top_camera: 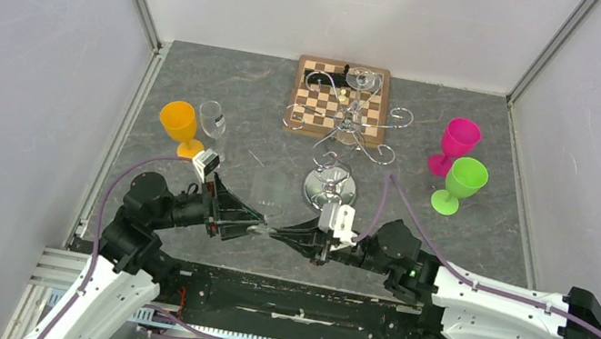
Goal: Take the wine glass off the wine glass rack
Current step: Place the wine glass at the center of the board.
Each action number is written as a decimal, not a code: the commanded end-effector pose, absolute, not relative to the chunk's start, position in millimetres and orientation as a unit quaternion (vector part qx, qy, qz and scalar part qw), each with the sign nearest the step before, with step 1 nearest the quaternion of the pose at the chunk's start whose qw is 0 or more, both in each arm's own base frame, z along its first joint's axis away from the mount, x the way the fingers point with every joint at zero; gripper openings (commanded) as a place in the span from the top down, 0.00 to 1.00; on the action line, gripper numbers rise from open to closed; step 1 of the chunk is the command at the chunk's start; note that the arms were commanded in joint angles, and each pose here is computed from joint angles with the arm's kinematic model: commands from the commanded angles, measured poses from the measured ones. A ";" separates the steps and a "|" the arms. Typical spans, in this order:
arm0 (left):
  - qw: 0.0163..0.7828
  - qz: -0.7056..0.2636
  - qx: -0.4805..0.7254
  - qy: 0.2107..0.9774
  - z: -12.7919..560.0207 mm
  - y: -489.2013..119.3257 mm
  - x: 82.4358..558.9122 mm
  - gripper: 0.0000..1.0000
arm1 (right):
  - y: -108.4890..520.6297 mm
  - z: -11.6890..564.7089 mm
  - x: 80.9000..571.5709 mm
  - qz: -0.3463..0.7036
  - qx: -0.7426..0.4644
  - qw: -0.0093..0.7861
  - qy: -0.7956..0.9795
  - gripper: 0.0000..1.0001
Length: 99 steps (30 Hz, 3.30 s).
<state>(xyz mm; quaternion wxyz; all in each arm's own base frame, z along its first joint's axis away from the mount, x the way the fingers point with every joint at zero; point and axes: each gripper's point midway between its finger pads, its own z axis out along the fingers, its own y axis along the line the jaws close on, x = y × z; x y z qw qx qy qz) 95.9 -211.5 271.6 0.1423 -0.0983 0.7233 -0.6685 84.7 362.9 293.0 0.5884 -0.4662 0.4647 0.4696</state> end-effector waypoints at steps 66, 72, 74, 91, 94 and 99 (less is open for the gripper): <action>0.164 -0.655 0.119 0.728 292.9 -205.6 44.2 0.98 | 321.8 362.3 74.5 0.397 -0.504 0.545 0.540 0.39; 0.189 -0.616 0.202 0.738 301.2 -194.5 25.7 0.98 | 314.8 375.6 59.9 0.420 -0.518 0.525 0.528 0.38; 0.200 -0.607 0.228 0.734 303.7 -191.0 19.7 0.98 | 313.4 381.3 52.6 0.431 -0.528 0.518 0.517 0.38; 0.251 -0.579 0.369 0.682 316.6 -170.0 -26.6 0.98 | 331.3 413.5 9.5 0.490 -0.607 0.440 0.446 0.39; 0.256 -0.577 0.380 0.677 318.7 -168.8 -28.6 0.98 | 335.9 413.4 1.3 0.502 -0.621 0.421 0.431 0.39; 0.263 -0.573 0.389 0.672 319.6 -166.9 -31.1 0.98 | 344.7 405.1 -8.0 0.514 -0.639 0.385 0.423 0.41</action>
